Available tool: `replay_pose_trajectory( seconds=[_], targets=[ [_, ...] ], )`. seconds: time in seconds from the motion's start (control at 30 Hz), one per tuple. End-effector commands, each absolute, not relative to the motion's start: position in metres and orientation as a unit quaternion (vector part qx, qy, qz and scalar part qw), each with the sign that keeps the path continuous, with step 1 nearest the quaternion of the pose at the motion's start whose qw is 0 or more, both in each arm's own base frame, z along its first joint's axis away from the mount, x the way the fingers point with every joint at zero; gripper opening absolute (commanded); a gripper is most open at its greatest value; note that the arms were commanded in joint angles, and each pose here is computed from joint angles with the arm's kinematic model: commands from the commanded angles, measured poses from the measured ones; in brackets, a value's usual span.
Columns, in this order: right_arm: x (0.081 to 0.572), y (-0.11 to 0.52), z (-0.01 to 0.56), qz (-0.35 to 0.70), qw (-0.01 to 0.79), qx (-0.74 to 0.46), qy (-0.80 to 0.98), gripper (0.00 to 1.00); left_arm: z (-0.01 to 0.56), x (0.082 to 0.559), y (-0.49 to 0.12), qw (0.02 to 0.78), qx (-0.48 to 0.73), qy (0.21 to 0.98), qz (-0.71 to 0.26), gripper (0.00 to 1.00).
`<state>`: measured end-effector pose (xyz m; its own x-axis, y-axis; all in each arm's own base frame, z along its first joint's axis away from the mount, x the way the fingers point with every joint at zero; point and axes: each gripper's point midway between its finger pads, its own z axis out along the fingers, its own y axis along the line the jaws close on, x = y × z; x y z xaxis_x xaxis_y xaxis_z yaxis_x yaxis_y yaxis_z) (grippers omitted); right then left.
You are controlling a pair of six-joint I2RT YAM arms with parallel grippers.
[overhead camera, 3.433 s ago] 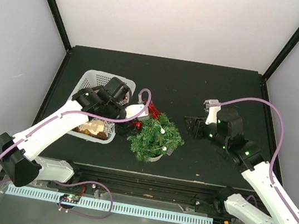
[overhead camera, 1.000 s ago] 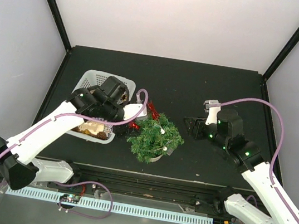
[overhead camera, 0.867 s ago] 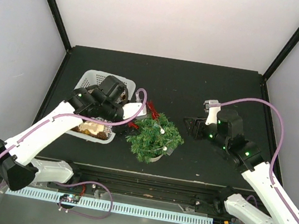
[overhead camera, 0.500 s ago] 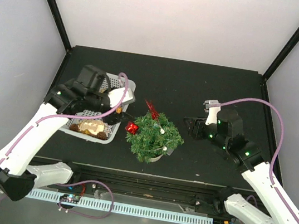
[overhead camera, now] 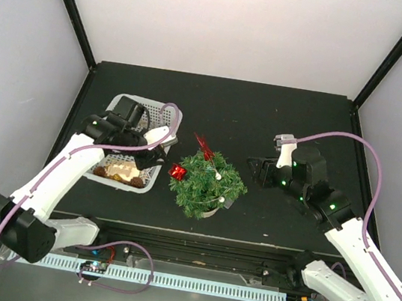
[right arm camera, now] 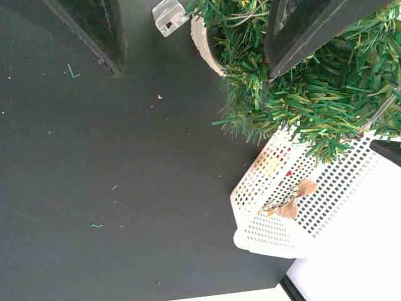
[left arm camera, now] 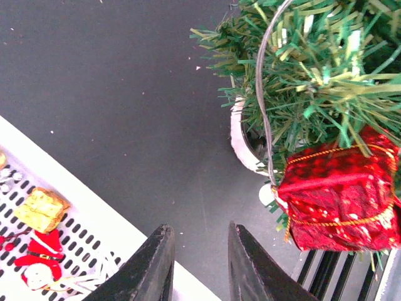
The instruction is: Decorate the small christmas tree
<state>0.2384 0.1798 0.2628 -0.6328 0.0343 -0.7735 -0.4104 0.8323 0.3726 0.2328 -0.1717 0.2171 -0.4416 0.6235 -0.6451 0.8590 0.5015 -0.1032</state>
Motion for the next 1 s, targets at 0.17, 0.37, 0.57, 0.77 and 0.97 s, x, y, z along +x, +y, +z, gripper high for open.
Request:
replay_pose_trajectory(
  seconds=[0.17, 0.37, 0.57, 0.77, 0.97],
  targets=[
    [0.241, 0.178, 0.265, 0.265, 0.427, -0.110, 0.858, 0.62, 0.216, 0.226, -0.197, 0.259, 0.469, 0.807, -0.248, 0.26],
    [0.242, 0.178, 0.263, 0.262, 0.426, -0.111, 0.859, 0.62, 0.221, 0.205, -0.216, 0.245, 0.494, 0.789, -0.271, 0.26],
    [0.242, 0.180, 0.259, 0.266, 0.422, -0.112, 0.860, 0.62, 0.220, 0.207, -0.218, 0.242, 0.501, 0.788, -0.263, 0.26],
    [0.242, 0.180, 0.261, 0.266, 0.424, -0.111, 0.859, 0.62, 0.215, 0.219, -0.215, 0.252, 0.502, 0.794, -0.233, 0.26],
    [0.243, 0.179, 0.261, 0.264, 0.425, -0.112, 0.859, 0.62, 0.210, 0.225, -0.207, 0.262, 0.502, 0.799, -0.203, 0.26]
  ],
)
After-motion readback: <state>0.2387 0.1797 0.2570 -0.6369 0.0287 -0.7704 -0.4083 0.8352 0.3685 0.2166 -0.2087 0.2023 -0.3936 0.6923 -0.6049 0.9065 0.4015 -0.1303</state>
